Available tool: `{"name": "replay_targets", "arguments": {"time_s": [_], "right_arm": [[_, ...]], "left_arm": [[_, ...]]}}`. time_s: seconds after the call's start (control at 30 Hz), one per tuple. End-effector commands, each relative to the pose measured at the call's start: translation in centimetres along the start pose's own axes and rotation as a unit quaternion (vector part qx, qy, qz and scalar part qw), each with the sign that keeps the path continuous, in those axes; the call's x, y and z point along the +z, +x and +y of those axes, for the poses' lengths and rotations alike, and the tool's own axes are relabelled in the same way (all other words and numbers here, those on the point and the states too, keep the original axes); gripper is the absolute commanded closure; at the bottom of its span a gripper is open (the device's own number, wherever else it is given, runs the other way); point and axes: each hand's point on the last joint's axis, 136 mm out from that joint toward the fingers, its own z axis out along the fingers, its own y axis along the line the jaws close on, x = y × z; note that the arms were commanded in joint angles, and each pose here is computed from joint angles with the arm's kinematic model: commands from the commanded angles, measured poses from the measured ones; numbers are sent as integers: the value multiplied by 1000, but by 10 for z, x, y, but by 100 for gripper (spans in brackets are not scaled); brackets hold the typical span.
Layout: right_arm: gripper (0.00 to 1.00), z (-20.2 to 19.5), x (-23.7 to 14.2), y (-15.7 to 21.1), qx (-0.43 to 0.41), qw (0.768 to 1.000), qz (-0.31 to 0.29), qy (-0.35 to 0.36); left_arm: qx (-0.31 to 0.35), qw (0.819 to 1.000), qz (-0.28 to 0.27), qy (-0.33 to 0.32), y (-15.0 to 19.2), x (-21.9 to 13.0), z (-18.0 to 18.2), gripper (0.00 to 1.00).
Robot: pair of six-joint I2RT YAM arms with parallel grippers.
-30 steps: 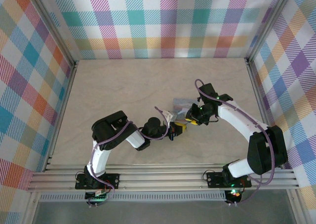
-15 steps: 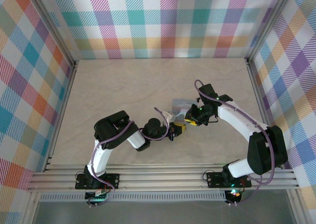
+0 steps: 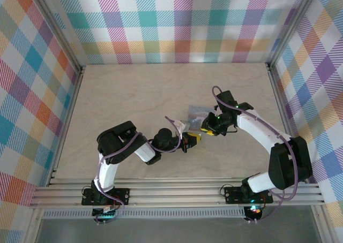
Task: Unlock the padlock with the key
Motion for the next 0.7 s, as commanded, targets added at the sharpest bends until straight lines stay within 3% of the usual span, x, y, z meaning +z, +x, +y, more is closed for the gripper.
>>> {"name": "replay_targets", "arguments": {"time_s": [0.0, 0.43, 0.67], "right_arm": [[100, 6, -2, -3, -5, 1000, -7, -18], [100, 5, -5, -10, -3, 1000, -19, -17], [100, 4, -6, -9, -3, 1000, -20, -17]], "left_arm": [[12, 999, -30, 34, -20, 0, -24, 100], [3, 999, -7, 31, -2, 0, -17, 100], [5, 999, -14, 37, -9, -4, -23, 100]]}}
